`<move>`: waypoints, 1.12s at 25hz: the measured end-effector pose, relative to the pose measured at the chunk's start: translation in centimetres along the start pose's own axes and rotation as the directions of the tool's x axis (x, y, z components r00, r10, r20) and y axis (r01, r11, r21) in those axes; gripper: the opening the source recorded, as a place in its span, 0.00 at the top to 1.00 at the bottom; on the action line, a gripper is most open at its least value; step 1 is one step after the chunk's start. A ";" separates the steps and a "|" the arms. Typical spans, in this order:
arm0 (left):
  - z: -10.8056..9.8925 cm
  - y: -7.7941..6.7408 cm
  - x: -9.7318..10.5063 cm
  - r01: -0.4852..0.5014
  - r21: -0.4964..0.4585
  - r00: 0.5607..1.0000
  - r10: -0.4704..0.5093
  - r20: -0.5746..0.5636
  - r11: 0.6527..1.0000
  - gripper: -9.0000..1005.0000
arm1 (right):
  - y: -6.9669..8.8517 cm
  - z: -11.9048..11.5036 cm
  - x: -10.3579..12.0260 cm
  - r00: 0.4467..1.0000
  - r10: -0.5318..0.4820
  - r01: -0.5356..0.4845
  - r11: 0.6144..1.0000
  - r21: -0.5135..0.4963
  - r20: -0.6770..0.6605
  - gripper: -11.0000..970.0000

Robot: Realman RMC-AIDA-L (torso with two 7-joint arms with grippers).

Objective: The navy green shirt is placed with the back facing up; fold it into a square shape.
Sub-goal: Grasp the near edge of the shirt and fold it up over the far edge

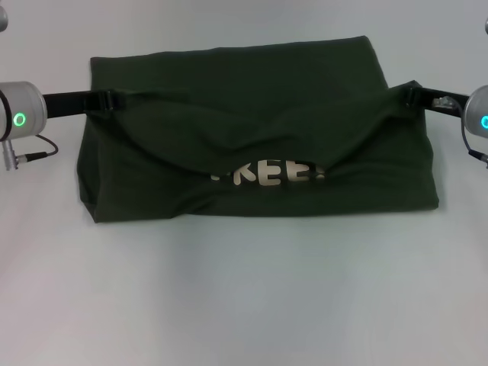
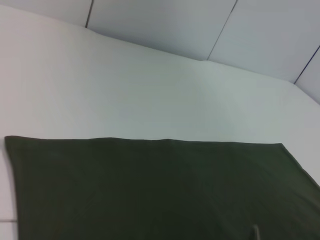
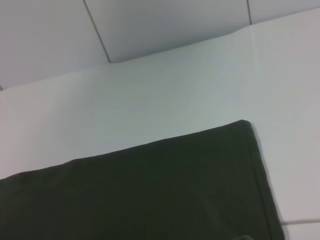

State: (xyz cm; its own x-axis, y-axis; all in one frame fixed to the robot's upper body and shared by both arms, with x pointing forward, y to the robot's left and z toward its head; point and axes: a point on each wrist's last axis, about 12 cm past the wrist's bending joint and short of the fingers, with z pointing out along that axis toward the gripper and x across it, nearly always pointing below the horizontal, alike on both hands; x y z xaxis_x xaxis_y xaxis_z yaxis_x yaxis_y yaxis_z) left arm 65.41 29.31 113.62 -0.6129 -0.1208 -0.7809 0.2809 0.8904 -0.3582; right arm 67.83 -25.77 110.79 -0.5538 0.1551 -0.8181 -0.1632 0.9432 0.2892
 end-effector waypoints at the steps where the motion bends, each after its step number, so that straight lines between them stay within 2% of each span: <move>1: 0.0 0.0 0.0 0.001 -0.002 1.000 -0.001 0.002 1.000 0.97 | 0.0 0.0 0.0 1.000 0.000 0.000 1.000 -0.001 0.000 0.94; 14: 0.2 0.1 0.1 0.017 -0.023 1.000 -0.017 0.010 1.000 0.95 | -0.3 -0.1 -0.7 1.000 -0.015 0.014 1.000 0.013 0.012 0.94; 21: 0.4 0.6 0.5 0.035 -0.093 0.999 -0.036 -0.016 0.995 0.94 | -1.3 -0.4 -0.9 0.999 -0.040 0.040 0.999 0.034 0.003 0.93; 22: 0.4 0.6 0.6 0.040 -0.092 0.999 -0.041 -0.013 0.995 0.90 | -1.5 -0.5 -0.9 0.999 -0.046 0.046 0.998 0.033 -0.004 0.93; 28: -1.2 0.9 0.9 0.085 -0.078 0.995 -0.080 0.060 0.993 0.65 | -3.0 -1.5 -1.1 1.000 -0.015 0.016 1.000 0.015 -0.016 0.74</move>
State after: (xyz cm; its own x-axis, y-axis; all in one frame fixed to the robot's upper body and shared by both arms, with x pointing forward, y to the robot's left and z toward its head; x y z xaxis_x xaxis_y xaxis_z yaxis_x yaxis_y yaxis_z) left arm 64.21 30.52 113.28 -0.5881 -0.2179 -0.7789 0.1697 0.9083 -0.3823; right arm 67.70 -29.23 111.59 -0.5639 0.1358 -0.8146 -0.1600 0.9497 0.2691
